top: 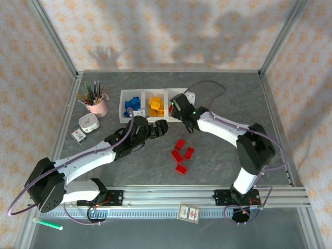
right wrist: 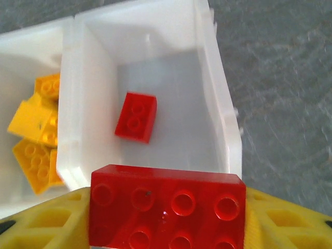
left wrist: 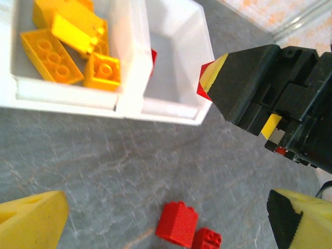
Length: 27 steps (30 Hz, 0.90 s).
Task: Sort the legos into containers by color
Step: Place the lego in the container.
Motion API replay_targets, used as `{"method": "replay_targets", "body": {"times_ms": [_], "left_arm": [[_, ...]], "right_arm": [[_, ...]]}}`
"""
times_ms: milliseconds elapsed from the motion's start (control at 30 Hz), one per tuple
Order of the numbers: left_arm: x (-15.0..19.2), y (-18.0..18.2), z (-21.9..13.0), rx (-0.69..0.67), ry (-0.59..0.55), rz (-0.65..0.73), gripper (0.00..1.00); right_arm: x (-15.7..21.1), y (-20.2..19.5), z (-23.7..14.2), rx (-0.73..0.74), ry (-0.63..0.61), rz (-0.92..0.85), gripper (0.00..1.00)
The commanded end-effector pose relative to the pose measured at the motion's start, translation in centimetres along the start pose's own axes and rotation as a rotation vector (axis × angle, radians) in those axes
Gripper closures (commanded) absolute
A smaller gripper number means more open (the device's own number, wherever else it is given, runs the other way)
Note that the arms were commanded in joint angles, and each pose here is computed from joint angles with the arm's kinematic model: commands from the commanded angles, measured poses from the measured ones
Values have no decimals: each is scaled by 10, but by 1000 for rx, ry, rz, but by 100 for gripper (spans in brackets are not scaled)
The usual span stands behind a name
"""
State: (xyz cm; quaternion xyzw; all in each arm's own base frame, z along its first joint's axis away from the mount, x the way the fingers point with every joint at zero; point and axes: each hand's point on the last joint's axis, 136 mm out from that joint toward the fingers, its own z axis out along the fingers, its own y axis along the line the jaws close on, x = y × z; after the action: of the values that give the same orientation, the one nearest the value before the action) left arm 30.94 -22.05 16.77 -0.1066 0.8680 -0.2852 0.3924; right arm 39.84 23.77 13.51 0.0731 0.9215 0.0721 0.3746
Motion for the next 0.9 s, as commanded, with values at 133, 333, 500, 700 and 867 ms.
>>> {"method": "replay_targets", "body": {"times_ms": [133,333,500,700,867], "left_arm": [[-34,11,2,-51,-64,11,1],[-41,13,6,-57,-65,20,1],[-41,12,8,-59,-58,31,1],[-43,10,2,-48,-63,40,1],[-40,8,-5,-31,-52,41,1]], "right_arm": [[-33,-2,43,80,-16,-67,40],[-45,0,68,112,1,-84,29],[-52,3,60,90,-8,-85,21],[-53,4,37,36,-13,-61,17],[-40,-2,13,-11,-1,-37,14]]}}
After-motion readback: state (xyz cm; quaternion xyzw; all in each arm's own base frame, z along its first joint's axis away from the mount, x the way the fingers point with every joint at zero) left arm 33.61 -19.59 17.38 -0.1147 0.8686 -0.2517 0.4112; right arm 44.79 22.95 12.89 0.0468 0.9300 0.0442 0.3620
